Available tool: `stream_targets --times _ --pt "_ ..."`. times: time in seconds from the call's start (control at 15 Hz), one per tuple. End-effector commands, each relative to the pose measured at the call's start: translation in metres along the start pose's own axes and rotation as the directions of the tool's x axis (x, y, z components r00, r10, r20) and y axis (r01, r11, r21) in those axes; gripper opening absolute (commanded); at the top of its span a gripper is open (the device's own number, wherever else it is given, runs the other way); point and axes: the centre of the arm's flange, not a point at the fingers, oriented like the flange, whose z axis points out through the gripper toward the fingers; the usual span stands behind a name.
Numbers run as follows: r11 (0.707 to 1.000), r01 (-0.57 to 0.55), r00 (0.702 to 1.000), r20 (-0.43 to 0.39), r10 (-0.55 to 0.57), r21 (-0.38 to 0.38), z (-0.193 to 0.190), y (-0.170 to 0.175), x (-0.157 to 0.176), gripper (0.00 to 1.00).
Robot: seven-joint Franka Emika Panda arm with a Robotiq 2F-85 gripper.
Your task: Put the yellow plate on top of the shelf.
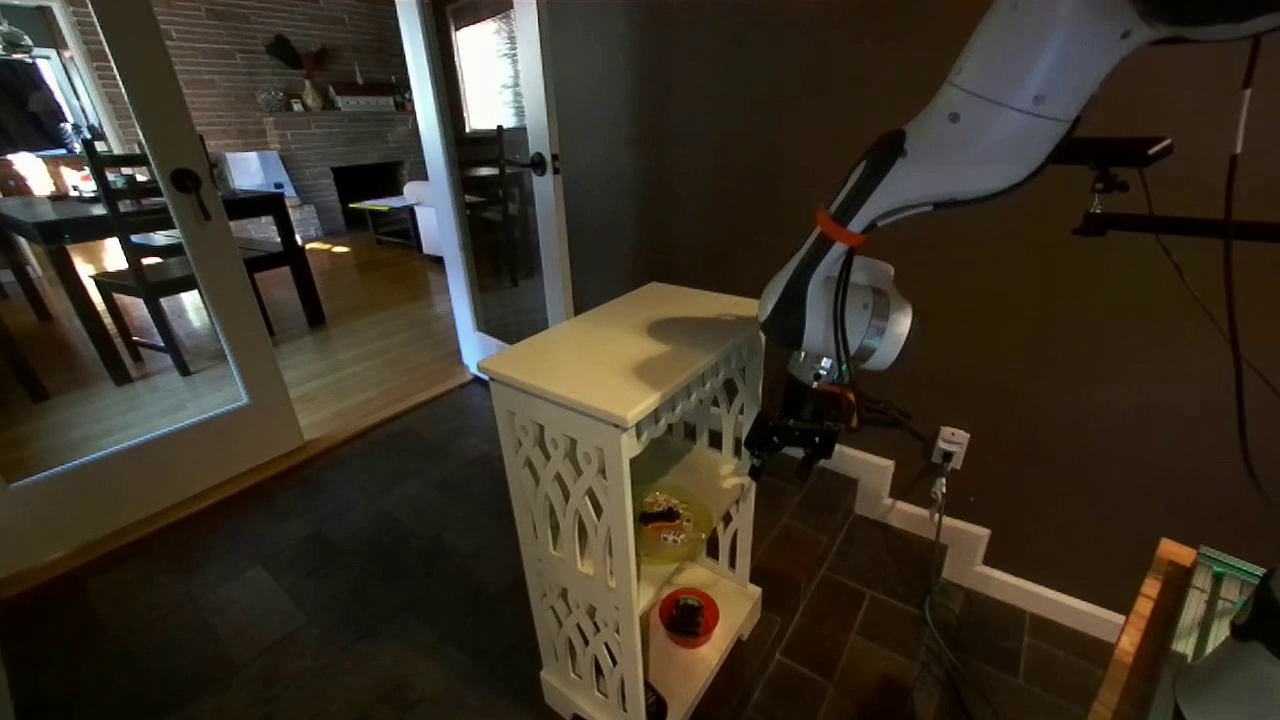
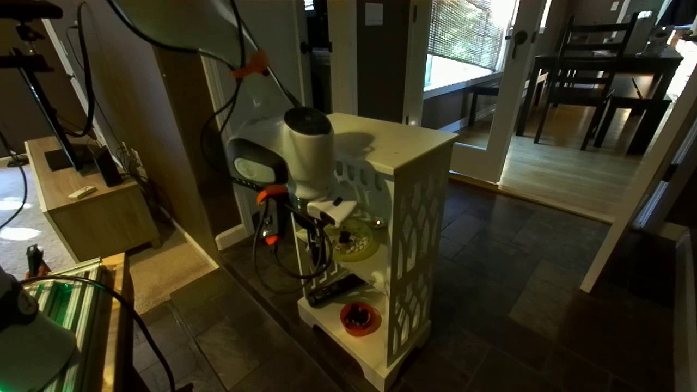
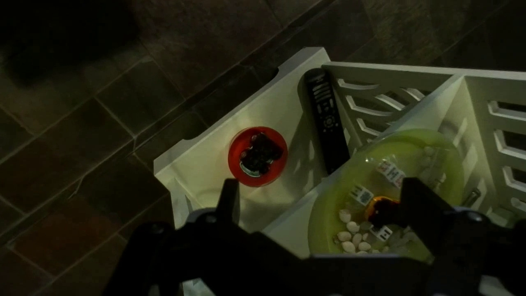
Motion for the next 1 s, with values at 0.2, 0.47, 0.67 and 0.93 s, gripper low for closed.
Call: stream_targets --times 0.2,0.47,0.67,0.93 --pt "0.994 0.113 0.994 0.002 -0.113 -0.007 0.036 0.017 0.02 1.0" --pt "0.99 0.14 0.99 -0.001 -0.14 -0.001 0.043 0.021 0.028 1.0" --pt "0.983 0.183 0.982 -0.037 -0.183 -0.005 0.054 0.016 0.04 1.0" --pt "0.978 0.208 0.976 -0.069 -0.206 0.032 0.069 0.001 0.051 1.0"
